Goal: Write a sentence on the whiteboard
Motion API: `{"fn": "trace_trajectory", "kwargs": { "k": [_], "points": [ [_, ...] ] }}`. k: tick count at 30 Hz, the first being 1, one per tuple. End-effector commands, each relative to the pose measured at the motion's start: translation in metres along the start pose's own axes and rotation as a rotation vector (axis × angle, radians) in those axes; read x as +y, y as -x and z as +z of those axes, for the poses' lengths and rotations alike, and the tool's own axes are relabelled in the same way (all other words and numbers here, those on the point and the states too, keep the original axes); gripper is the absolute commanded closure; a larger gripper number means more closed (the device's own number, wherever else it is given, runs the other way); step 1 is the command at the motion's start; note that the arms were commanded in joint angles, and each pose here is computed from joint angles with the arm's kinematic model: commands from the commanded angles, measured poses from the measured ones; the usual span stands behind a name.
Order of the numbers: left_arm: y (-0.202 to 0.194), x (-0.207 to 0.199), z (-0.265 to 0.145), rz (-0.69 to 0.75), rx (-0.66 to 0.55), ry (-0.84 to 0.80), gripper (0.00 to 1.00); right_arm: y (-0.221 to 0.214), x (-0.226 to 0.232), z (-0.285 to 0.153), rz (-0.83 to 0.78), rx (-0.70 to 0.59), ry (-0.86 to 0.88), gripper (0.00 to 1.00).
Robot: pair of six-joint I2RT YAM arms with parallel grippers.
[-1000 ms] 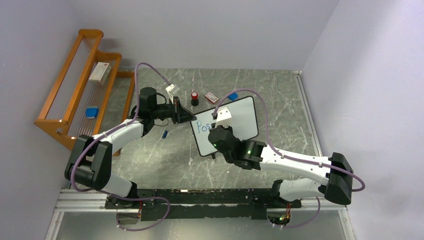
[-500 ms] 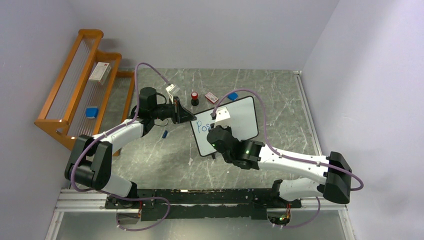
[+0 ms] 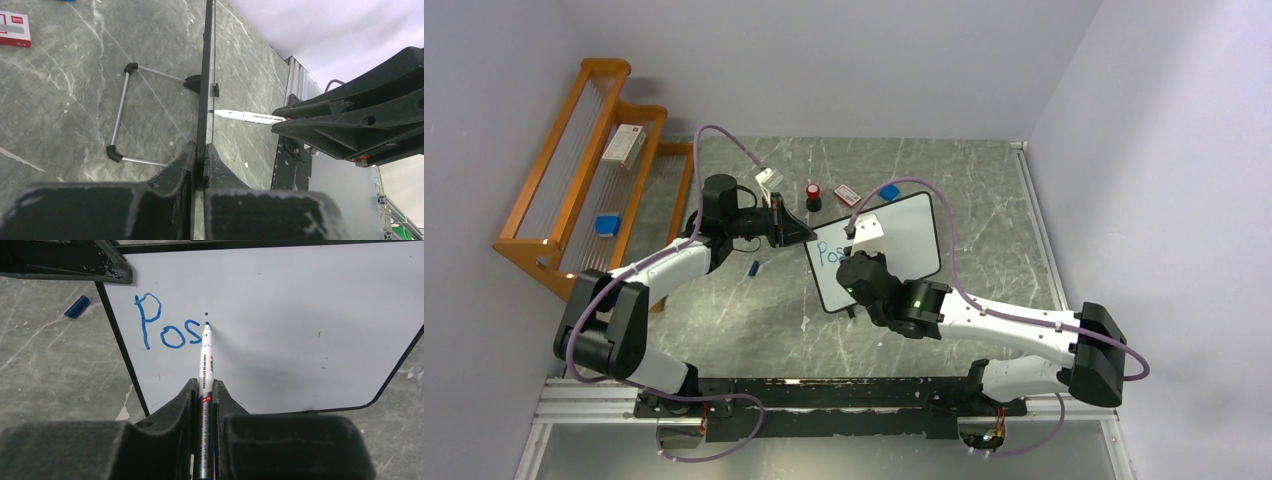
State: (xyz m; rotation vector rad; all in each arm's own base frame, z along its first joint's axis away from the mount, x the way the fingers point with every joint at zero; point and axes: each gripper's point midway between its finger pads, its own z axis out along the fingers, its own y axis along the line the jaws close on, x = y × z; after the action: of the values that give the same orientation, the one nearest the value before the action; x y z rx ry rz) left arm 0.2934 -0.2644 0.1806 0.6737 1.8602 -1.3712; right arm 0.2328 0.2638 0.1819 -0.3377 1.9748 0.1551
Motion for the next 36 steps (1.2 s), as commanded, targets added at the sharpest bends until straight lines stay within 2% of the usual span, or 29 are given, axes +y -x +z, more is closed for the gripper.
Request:
{"fn": "trace_trajectory", "kwargs": {
  "k": [1,36],
  "points": [
    [-0.012,0.005,0.002,-0.032,0.040,0.006,0.95,-0.004,-0.003,0.002,0.012,0.007,-0.026,1.00],
    [-0.011,0.005,0.002,-0.029,0.038,0.009,0.95,-0.022,-0.002,0.000,-0.012,0.081,-0.003,1.00]
  ]
}}
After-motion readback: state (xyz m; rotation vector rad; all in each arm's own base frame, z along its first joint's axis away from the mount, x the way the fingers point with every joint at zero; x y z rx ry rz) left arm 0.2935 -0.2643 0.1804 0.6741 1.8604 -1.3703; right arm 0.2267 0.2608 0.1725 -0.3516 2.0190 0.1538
